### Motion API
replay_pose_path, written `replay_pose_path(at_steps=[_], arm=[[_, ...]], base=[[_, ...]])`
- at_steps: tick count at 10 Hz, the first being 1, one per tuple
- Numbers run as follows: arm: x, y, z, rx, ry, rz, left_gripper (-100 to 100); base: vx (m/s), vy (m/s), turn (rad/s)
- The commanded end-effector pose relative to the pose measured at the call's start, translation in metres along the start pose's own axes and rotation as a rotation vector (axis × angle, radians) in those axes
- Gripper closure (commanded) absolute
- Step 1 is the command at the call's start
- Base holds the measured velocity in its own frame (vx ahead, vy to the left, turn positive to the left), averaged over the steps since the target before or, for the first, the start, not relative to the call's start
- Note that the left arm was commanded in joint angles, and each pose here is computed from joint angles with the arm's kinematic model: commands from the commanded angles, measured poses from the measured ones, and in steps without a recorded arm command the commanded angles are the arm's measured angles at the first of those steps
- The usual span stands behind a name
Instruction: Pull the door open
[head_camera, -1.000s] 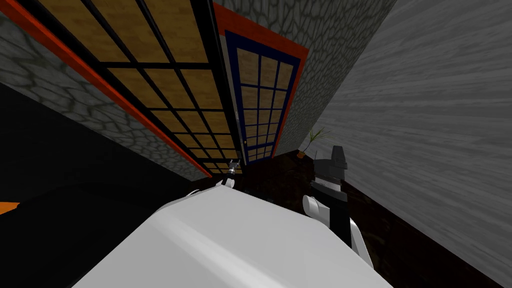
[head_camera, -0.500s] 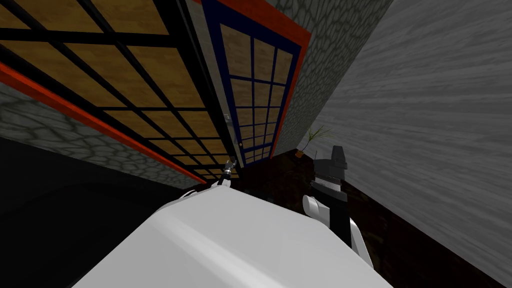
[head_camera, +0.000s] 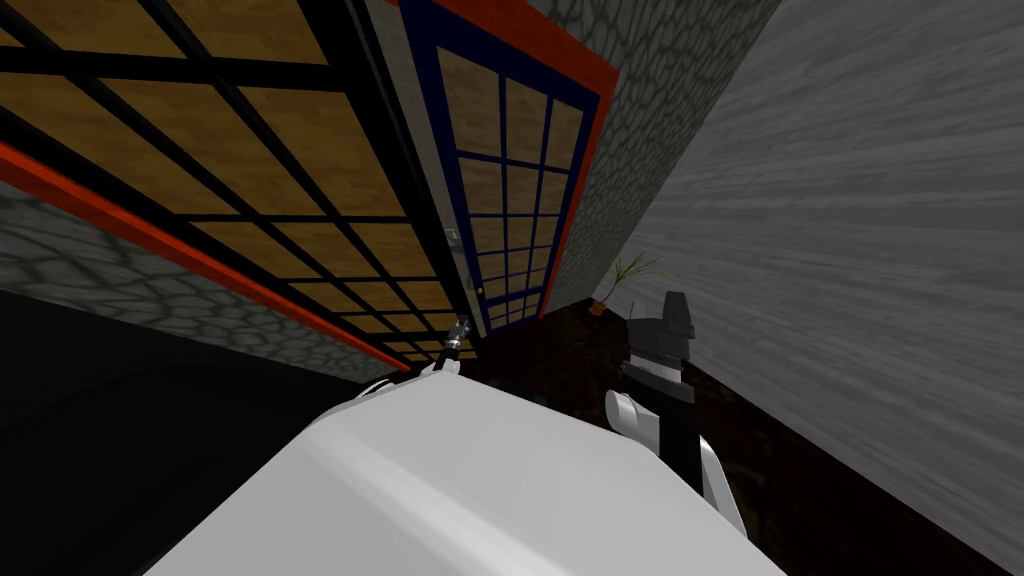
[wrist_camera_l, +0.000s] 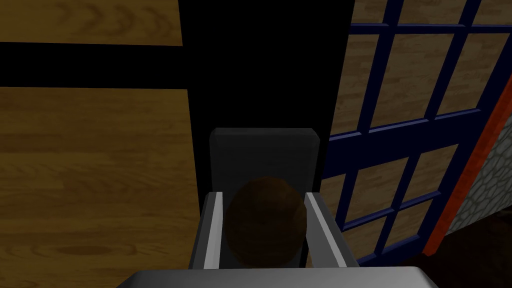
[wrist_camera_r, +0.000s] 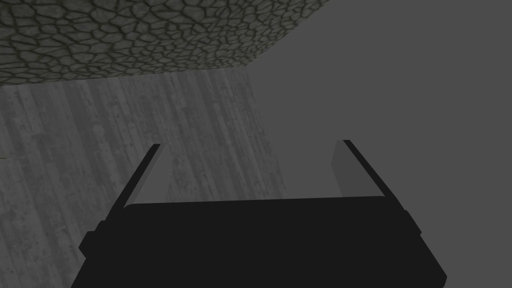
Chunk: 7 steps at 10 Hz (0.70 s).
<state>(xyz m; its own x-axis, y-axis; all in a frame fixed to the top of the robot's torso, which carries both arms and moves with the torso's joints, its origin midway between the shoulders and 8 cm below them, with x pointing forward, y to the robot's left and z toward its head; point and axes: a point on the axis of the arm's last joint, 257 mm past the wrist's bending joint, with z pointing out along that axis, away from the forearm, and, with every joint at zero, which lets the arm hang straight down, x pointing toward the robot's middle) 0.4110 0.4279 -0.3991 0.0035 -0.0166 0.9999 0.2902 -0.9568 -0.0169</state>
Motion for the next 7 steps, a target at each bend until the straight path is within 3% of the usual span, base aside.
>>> replay_pose_path(at_steps=[1, 3, 4, 7], arm=[[-0.0004, 0.0006, -0.0005, 0.0, 0.0, -0.001, 100], [-0.0004, 0.0006, -0.0005, 0.0, 0.0, -0.001, 100], [0.0002, 0.0031, -0.0026, -0.028, 0.001, -0.002, 100], [0.0012, 0.0075, -0.0064, -0.072, 0.003, -0.007, 100]], base=[[-0.007, 0.0, -0.002], [0.0, 0.0, 0.0], [-0.133, 0.018, -0.089], [-0.245, 0.018, -0.104]])
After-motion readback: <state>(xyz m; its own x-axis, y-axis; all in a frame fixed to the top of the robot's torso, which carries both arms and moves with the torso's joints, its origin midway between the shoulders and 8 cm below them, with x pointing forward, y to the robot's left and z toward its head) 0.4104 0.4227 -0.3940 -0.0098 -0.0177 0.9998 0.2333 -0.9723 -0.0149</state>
